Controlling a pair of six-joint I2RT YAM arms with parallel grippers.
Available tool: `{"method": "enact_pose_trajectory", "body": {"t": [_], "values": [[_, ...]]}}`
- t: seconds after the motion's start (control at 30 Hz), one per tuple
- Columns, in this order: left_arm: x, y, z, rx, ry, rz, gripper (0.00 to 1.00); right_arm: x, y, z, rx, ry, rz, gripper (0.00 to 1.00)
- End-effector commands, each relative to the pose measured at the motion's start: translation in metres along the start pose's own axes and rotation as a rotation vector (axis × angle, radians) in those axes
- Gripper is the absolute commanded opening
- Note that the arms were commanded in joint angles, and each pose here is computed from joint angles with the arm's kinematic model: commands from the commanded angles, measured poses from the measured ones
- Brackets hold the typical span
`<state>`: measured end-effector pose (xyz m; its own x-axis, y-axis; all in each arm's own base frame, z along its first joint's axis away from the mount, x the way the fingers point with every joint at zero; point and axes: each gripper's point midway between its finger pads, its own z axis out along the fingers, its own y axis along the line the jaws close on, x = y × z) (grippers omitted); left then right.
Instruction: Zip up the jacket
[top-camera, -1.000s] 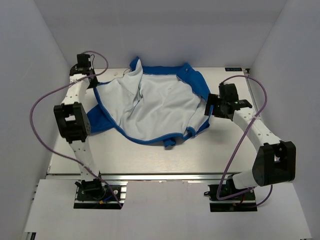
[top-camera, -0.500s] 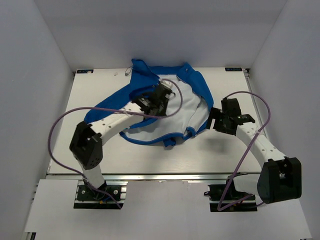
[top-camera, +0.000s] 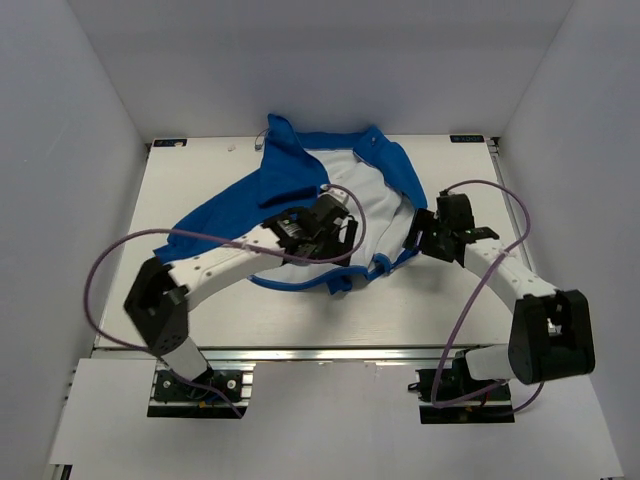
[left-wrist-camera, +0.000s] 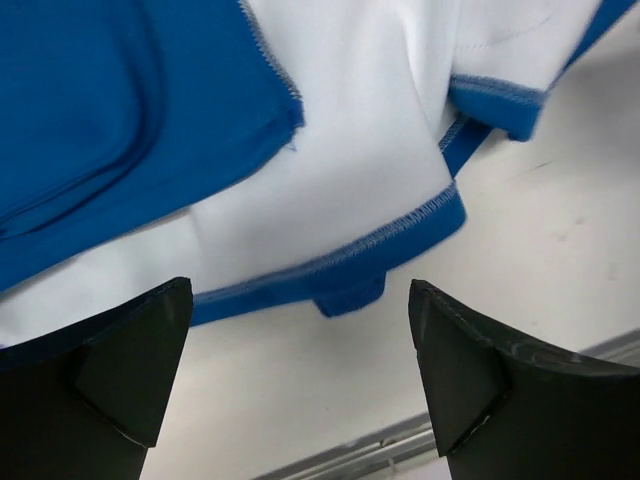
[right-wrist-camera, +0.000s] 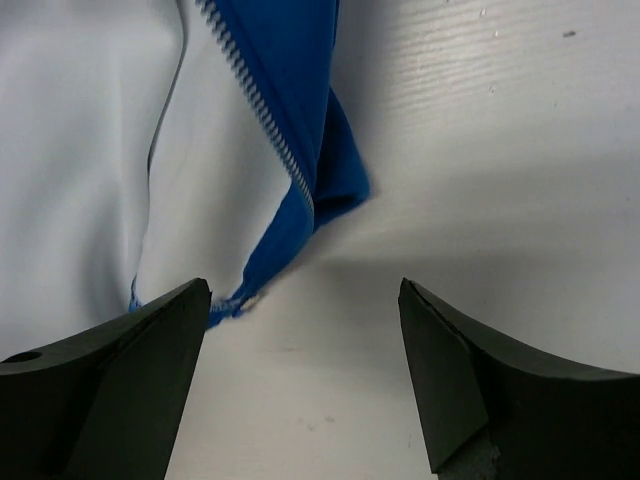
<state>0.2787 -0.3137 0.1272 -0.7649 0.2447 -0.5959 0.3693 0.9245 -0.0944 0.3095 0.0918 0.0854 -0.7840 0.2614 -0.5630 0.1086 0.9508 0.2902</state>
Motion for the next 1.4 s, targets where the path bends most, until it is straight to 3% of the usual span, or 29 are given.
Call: {"method": "enact_pose_trajectory", "body": {"t": [0.0, 0.1, 0.27, 0.3, 0.4, 0.47, 0.5, 0.53, 0.57, 0.63, 0.67, 0.87, 0.97, 1.1, 1.17, 1.27, 1.37], "values": [[-0.03, 0.013, -0.054, 0.014, -0.179, -0.085, 0.98, -0.037, 0.009, 0.017, 0.001, -0.081, 0.016, 0.8], [-0.034, 0.038, -0.069, -0.024, -0.241, -0.147, 0.98, -0.037, 0.009, 0.035, 0.018, -0.046, 0.017, 0.76], [-0.012, 0.078, -0.05, -0.058, -0.174, -0.257, 0.98, -0.043, 0.005, 0.049, 0.052, -0.048, 0.017, 0.59], [-0.014, 0.079, -0.046, -0.047, -0.192, -0.263, 0.98, -0.045, 0.004, 0.051, 0.059, -0.049, 0.013, 0.45], [-0.002, 0.078, -0.027, -0.025, -0.162, -0.231, 0.98, -0.045, -0.009, 0.049, 0.137, -0.033, 0.001, 0.18], [0.005, 0.076, -0.015, -0.013, -0.141, -0.219, 0.98, -0.046, -0.016, 0.044, 0.175, -0.033, -0.011, 0.1], [0.013, 0.075, -0.004, -0.014, -0.108, -0.214, 0.98, -0.047, -0.022, 0.037, 0.207, -0.033, -0.018, 0.0], [0.017, 0.076, 0.002, -0.022, -0.092, -0.206, 0.98, -0.062, -0.034, 0.027, 0.3, -0.075, -0.006, 0.0], [0.02, 0.078, 0.005, -0.037, -0.073, -0.205, 0.98, -0.051, -0.055, 0.012, 0.41, -0.012, 0.004, 0.0], [0.028, 0.085, 0.016, -0.085, -0.036, -0.191, 0.98, -0.076, -0.08, -0.018, 0.574, -0.055, 0.027, 0.0], [0.028, 0.086, 0.017, -0.091, -0.03, -0.188, 0.98, -0.07, -0.099, -0.036, 0.655, -0.008, 0.046, 0.0], [0.023, 0.083, 0.02, -0.032, -0.076, -0.188, 0.98, -0.12, -0.123, -0.117, 0.741, -0.081, 0.058, 0.0], [0.025, 0.084, 0.02, -0.029, -0.056, -0.192, 0.98, -0.127, -0.106, -0.126, 0.646, -0.04, -0.025, 0.0], [0.022, 0.083, 0.015, -0.022, -0.064, -0.194, 0.98, -0.098, -0.031, -0.098, 0.215, 0.091, -0.078, 0.0], [0.02, 0.084, 0.007, -0.026, -0.076, -0.204, 0.98, -0.091, 0.011, -0.092, 0.06, 0.058, -0.122, 0.0], [0.02, 0.091, -0.004, -0.051, -0.087, -0.219, 0.98, -0.051, 0.075, -0.088, -0.112, 0.11, -0.213, 0.0], [0.022, 0.098, -0.017, -0.076, -0.1, -0.245, 0.98, 0.015, 0.128, -0.074, -0.261, 0.251, -0.282, 0.0]]}}
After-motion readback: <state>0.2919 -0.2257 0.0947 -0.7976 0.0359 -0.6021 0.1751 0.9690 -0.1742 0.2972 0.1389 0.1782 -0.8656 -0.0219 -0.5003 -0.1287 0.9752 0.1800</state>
